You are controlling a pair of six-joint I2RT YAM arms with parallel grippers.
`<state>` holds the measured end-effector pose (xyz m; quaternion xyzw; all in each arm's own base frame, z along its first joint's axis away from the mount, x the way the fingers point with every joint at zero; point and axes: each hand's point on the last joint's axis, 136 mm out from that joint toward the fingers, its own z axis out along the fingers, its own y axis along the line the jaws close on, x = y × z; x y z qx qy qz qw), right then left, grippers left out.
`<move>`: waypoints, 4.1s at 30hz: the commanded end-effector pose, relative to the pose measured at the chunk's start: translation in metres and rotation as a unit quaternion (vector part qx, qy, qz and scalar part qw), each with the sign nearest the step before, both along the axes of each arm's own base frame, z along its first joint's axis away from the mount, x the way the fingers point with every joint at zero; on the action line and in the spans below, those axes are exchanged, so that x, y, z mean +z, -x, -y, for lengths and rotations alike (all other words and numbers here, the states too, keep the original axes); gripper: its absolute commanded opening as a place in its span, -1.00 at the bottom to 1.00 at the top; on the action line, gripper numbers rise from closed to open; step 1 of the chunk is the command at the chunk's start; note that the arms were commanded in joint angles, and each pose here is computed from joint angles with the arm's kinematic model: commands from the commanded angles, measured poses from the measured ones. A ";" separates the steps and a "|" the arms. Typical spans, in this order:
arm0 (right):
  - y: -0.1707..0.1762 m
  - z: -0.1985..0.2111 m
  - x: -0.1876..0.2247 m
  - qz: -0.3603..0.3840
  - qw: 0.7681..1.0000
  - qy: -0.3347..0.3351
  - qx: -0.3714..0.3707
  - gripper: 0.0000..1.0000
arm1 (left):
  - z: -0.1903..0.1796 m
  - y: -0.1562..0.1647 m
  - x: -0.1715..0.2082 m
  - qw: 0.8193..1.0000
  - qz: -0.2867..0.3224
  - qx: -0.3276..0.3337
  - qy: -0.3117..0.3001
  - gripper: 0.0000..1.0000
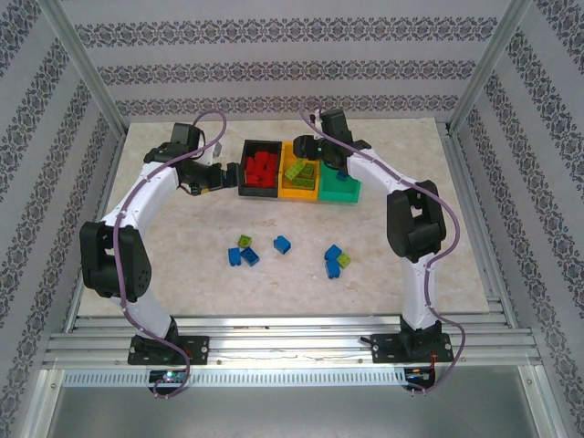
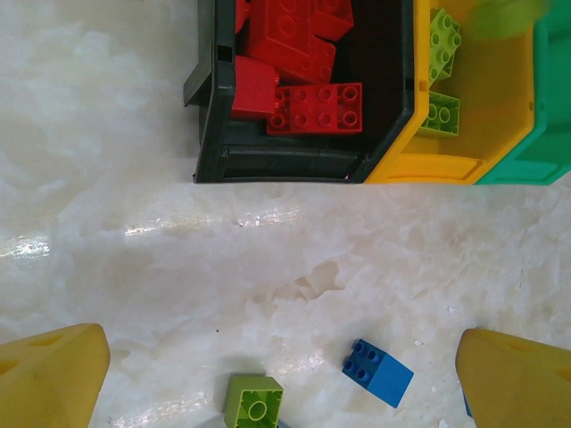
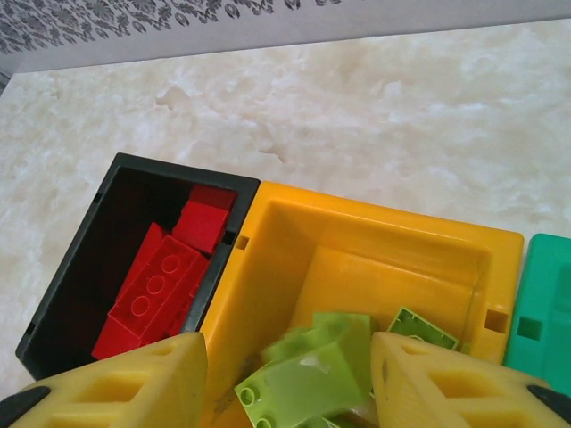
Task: Sort the legos into containers by color
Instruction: Place the lego in the container, then pick up the lego from the center of the table.
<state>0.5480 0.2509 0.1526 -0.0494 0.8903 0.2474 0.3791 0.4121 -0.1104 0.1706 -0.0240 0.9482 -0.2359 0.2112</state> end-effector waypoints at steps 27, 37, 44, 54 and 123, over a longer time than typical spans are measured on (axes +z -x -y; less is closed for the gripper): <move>0.190 0.030 0.030 0.110 0.987 0.061 0.104 0.08 | 0.007 0.008 -0.042 0.996 -0.076 -0.036 -0.044 0.97; 0.205 0.059 -0.004 0.121 0.989 0.071 0.051 0.07 | 0.045 0.047 -0.079 0.968 -0.189 -0.135 -0.097 0.82; 0.216 0.064 0.012 0.165 0.983 0.063 0.039 0.07 | 0.060 0.080 -0.117 0.929 -0.263 -0.193 -0.176 0.73; 0.214 0.064 0.007 0.159 0.984 0.072 0.037 0.07 | 0.047 0.088 -0.128 0.913 -0.294 -0.182 -0.215 0.59; 0.221 0.046 0.009 0.172 0.979 0.090 0.056 0.13 | 0.073 0.069 -0.100 0.936 -0.189 -0.210 -0.208 -0.73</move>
